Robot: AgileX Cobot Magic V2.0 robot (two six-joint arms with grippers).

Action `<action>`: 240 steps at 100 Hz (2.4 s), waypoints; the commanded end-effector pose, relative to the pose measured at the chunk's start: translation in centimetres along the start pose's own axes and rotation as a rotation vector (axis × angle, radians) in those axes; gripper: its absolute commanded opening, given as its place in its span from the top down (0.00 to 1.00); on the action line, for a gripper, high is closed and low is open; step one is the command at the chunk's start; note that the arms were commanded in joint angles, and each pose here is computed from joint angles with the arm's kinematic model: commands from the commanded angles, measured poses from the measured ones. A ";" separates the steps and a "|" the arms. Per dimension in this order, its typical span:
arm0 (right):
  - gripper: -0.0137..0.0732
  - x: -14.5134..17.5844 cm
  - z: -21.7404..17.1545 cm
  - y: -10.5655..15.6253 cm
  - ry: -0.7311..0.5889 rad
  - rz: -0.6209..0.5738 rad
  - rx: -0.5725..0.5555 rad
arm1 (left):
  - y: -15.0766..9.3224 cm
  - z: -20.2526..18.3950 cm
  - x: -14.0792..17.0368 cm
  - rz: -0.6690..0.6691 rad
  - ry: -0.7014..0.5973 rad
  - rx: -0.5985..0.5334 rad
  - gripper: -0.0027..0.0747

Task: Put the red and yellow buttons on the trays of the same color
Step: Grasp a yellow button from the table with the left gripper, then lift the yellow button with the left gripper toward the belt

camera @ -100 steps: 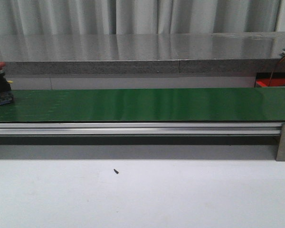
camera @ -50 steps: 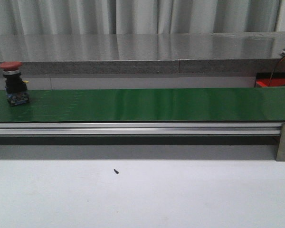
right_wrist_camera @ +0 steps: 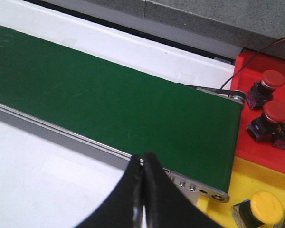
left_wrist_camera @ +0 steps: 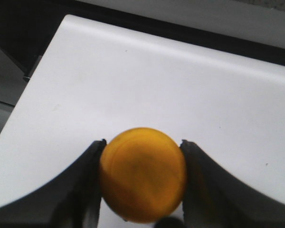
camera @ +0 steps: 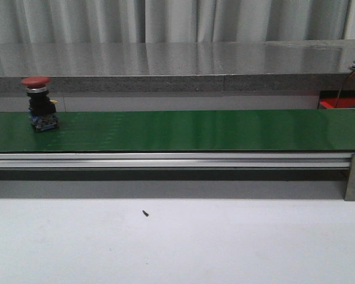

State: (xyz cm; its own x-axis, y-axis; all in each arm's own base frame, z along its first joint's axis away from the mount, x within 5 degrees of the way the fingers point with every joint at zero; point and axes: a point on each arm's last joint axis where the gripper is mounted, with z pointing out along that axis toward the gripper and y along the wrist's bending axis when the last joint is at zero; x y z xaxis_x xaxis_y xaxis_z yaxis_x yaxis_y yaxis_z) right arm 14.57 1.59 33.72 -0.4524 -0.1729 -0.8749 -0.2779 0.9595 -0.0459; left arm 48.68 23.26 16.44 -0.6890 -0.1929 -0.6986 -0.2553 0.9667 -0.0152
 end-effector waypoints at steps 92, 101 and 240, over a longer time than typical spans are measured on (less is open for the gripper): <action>0.92 -1.2 -0.5 -0.3 -0.086 0.009 0.037 | -5.8 -24.4 -6.1 0.035 -0.136 0.275 0.71; 0.92 -1.2 -0.5 -0.3 -0.086 0.009 0.037 | -6.4 -25.4 -4.6 0.046 -0.143 0.285 0.71; 0.92 -1.7 -0.6 -0.7 -0.142 0.011 0.077 | -14.0 -18.3 4.0 0.103 0.060 0.424 0.50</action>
State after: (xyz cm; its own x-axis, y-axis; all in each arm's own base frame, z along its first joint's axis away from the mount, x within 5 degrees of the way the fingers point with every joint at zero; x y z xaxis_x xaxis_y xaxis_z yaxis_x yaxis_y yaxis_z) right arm 14.85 1.36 34.14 -0.4090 -0.1623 -0.8980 -0.2479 0.9668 -0.0619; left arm 37.12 6.23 24.39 -0.7959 -0.0695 -0.6014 0.1033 0.9633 -0.2479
